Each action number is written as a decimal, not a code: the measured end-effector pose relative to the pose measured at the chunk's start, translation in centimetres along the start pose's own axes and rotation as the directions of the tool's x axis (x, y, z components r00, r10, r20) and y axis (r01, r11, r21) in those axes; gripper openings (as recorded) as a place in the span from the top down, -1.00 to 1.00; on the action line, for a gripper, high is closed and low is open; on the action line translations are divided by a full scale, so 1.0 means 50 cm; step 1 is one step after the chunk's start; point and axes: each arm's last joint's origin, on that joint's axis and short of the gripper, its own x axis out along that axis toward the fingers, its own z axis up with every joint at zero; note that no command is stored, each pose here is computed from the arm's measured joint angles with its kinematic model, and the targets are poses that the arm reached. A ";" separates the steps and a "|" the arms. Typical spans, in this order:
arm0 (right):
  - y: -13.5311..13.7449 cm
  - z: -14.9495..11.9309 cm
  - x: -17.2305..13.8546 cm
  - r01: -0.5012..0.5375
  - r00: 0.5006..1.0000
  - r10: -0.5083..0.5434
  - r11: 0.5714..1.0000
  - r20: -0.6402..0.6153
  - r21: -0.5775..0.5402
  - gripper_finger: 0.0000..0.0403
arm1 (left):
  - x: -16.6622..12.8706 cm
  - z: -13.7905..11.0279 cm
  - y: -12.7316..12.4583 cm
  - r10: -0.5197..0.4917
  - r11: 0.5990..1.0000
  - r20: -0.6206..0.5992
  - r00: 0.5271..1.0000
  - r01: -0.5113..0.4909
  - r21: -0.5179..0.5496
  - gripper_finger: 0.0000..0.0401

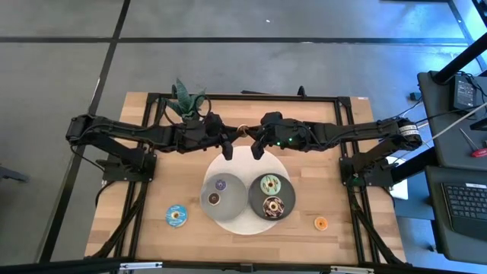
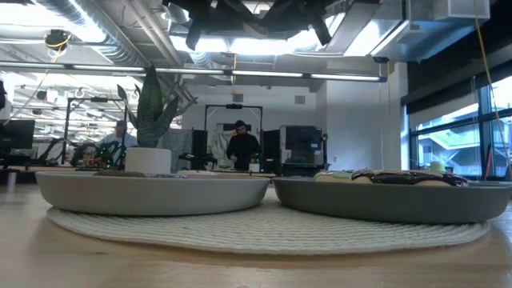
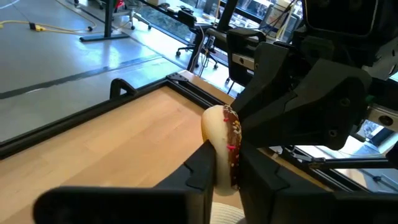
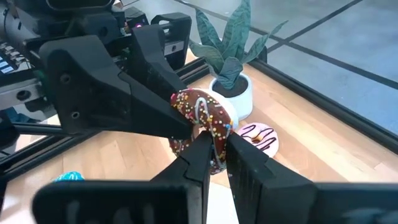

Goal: Pick & Place donuts
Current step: Put the small brown donut on the light gray plate

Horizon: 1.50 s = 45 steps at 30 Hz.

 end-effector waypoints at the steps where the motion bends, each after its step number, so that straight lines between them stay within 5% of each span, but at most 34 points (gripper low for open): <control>1: 0.000 0.000 0.000 0.000 1.000 0.000 1.000 0.001 -0.002 0.76 | 0.000 0.000 0.000 0.001 1.000 0.000 1.000 -0.001 0.000 0.77; 8: -0.002 -0.001 -0.008 -0.021 0.999 0.020 0.999 -0.034 -0.033 0.70 | 0.000 -0.001 0.000 -0.010 1.000 -0.007 1.000 0.010 0.024 0.83; 13: -0.010 0.010 -0.038 -0.088 0.993 0.085 0.996 -0.084 -0.032 0.36 | -0.001 -0.008 0.004 -0.009 0.998 -0.057 0.998 0.013 0.059 0.81; 17: -0.027 0.012 -0.070 -0.053 0.988 0.048 0.998 -0.146 -0.028 0.04 | -0.005 -0.033 0.010 -0.055 0.998 -0.224 0.973 0.062 0.026 0.81; 24: -0.047 0.003 -0.082 0.033 0.977 -0.041 0.999 -0.208 -0.041 -0.25 | -0.009 -0.100 0.019 -0.163 0.987 -0.590 0.791 0.137 -0.090 0.81; 28: -0.058 0.001 -0.068 0.064 0.973 -0.072 0.997 -0.220 -0.046 -0.28 | 0.019 -0.146 0.010 -0.226 0.973 -0.670 0.708 0.192 -0.125 0.80; 33: -0.077 0.001 -0.065 0.104 0.963 -0.113 0.993 -0.245 -0.050 -0.29 | 0.053 -0.204 0.005 -0.384 0.917 -0.748 0.541 0.321 -0.239 0.82; 45: -0.083 -0.001 -0.064 0.099 0.955 -0.100 0.995 -0.278 -0.018 -0.29 | 0.087 -0.297 0.006 -0.385 0.893 -0.835 0.392 0.387 -0.230 0.83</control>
